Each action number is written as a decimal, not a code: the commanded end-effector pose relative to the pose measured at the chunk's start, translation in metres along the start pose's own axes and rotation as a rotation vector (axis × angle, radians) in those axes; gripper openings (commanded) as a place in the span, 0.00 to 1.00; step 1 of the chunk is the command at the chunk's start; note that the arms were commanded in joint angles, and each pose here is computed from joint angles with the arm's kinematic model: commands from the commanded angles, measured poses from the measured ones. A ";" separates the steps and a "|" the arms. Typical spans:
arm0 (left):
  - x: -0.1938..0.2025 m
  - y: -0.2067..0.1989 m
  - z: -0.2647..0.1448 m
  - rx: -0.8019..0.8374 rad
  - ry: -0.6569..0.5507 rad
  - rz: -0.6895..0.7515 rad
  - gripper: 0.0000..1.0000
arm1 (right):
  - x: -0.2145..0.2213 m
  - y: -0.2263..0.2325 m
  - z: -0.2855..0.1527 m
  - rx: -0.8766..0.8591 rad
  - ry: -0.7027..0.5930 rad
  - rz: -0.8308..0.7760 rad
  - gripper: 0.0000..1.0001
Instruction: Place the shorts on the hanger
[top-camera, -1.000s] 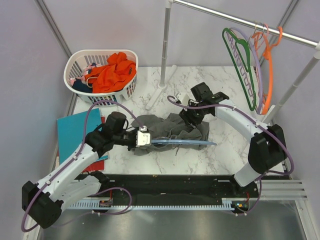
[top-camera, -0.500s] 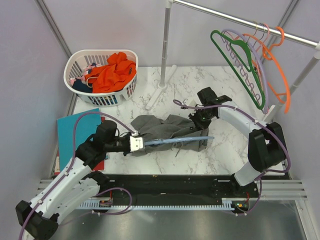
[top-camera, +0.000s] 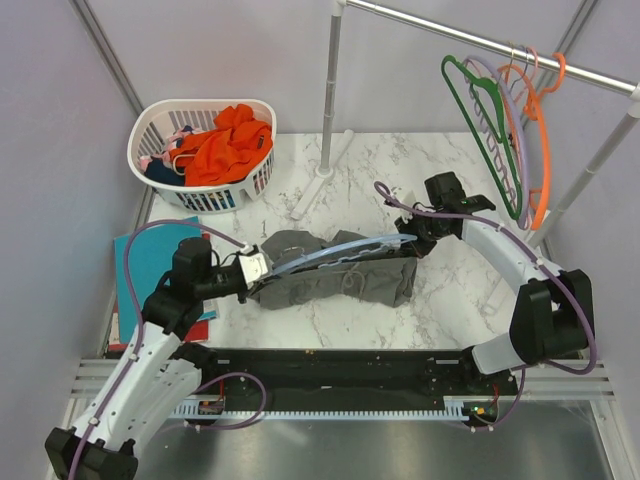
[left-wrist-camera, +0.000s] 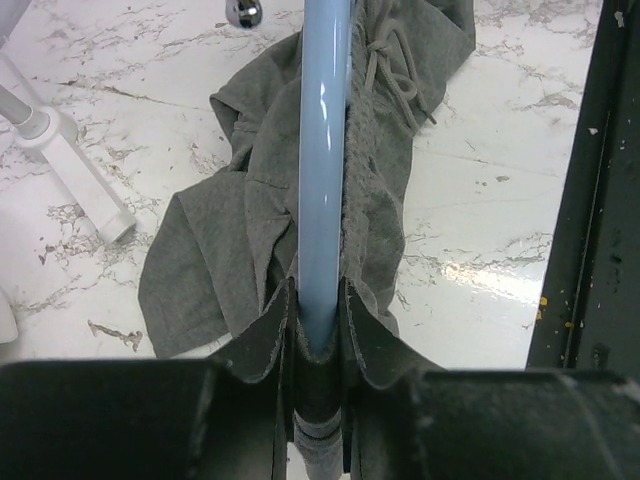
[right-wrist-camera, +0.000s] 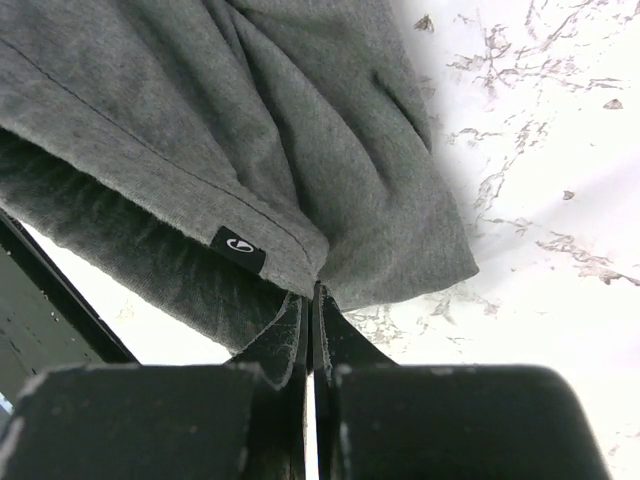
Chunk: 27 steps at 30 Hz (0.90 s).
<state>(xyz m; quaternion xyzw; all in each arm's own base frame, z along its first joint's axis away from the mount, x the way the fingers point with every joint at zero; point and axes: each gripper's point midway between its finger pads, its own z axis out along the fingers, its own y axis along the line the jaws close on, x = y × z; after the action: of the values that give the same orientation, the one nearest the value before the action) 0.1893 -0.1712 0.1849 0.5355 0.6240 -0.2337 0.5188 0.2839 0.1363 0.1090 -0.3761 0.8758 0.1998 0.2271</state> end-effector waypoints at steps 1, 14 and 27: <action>0.001 0.023 -0.009 -0.135 0.005 -0.108 0.02 | 0.022 -0.036 -0.015 0.169 0.051 0.019 0.00; -0.009 0.013 -0.010 -0.082 -0.031 -0.107 0.02 | 0.018 -0.035 -0.017 0.171 0.007 0.066 0.00; 0.032 -0.001 -0.022 0.042 0.192 0.097 0.02 | 0.010 -0.046 -0.025 0.171 -0.021 0.107 0.00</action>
<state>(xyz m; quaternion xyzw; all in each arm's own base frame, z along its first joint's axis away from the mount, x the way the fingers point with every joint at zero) 0.1864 -0.1627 0.1730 0.5527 0.6372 -0.2322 0.4844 0.2737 0.1357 0.1097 -0.3318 0.8827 0.2431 0.2271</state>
